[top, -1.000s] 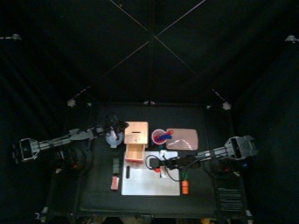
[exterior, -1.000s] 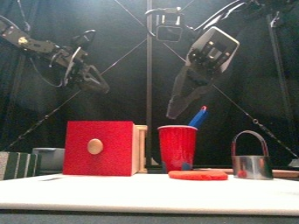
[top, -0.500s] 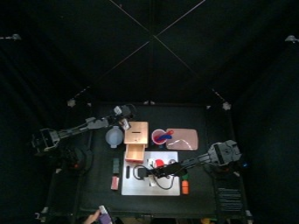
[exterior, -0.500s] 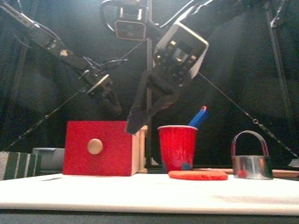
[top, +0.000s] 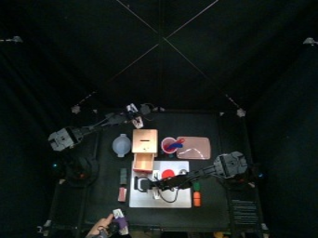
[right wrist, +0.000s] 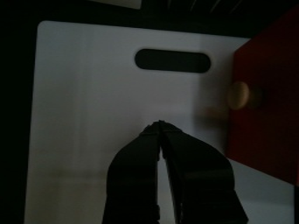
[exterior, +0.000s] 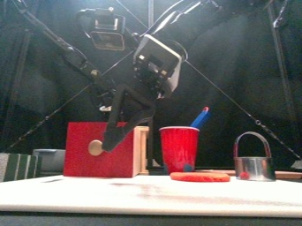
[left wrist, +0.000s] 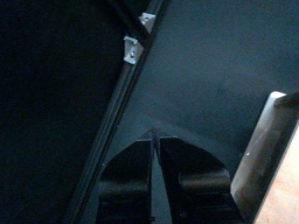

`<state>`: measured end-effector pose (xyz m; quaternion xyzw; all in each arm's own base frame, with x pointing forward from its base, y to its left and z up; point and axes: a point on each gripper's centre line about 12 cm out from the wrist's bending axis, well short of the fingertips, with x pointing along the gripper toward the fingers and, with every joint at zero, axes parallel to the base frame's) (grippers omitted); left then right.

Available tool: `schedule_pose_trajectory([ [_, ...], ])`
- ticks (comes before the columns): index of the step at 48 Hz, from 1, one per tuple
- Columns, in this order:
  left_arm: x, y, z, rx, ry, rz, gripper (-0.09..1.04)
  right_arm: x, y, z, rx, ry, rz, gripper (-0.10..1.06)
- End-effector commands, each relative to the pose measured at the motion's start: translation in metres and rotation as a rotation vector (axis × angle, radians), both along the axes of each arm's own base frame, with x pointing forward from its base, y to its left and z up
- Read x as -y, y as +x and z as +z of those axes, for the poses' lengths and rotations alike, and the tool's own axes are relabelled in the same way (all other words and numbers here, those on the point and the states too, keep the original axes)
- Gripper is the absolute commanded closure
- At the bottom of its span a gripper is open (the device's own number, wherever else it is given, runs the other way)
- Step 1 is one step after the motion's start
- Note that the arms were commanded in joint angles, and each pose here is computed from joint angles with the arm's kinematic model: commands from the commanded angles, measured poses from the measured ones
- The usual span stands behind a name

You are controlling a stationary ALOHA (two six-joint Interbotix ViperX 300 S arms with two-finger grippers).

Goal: Get the cutter from the drawer then cut the dough then place the extra dough in the bowl
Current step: Shut the drawer

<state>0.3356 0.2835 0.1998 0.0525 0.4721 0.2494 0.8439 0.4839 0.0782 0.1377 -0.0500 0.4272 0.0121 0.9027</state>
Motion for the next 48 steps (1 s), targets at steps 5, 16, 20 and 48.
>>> schedule_pose_trajectory([
  [5,0.012,0.019,0.004,0.049,-0.123,-0.126,0.46,0.000,0.014,0.017,0.054,0.004,0.004,0.69],
  [16,0.029,0.026,-0.017,0.049,-0.271,-0.220,0.46,0.008,0.023,0.015,0.059,0.006,-0.019,0.69],
  [20,0.028,0.027,-0.020,0.045,-0.269,-0.222,0.46,0.015,0.027,0.017,0.067,0.000,-0.027,0.69],
  [48,0.027,0.027,-0.029,0.038,-0.265,-0.213,0.46,0.053,0.036,0.006,0.029,-0.060,-0.086,0.69],
])
